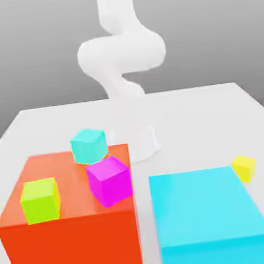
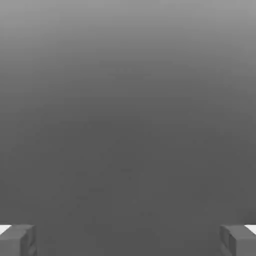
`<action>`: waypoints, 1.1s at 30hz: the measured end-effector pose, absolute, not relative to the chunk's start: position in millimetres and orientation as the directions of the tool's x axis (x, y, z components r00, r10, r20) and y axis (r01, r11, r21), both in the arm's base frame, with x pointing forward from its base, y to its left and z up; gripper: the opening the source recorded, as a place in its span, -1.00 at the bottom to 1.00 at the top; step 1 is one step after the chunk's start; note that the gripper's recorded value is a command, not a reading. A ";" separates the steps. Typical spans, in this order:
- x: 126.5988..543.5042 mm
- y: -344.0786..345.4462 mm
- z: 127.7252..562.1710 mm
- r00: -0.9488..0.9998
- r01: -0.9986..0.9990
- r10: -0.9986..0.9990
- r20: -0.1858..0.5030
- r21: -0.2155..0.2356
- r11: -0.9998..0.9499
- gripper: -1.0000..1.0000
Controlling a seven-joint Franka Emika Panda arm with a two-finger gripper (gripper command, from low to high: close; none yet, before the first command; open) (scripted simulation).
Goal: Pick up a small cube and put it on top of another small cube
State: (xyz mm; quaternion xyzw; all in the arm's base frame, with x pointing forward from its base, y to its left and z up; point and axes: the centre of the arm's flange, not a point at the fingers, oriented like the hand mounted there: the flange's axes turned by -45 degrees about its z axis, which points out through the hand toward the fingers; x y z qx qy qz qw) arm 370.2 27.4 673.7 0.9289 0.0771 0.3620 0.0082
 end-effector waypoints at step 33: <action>206.8 299.9 183.1 -0.762 0.648 0.648 0.000 0.005 0.762 0.00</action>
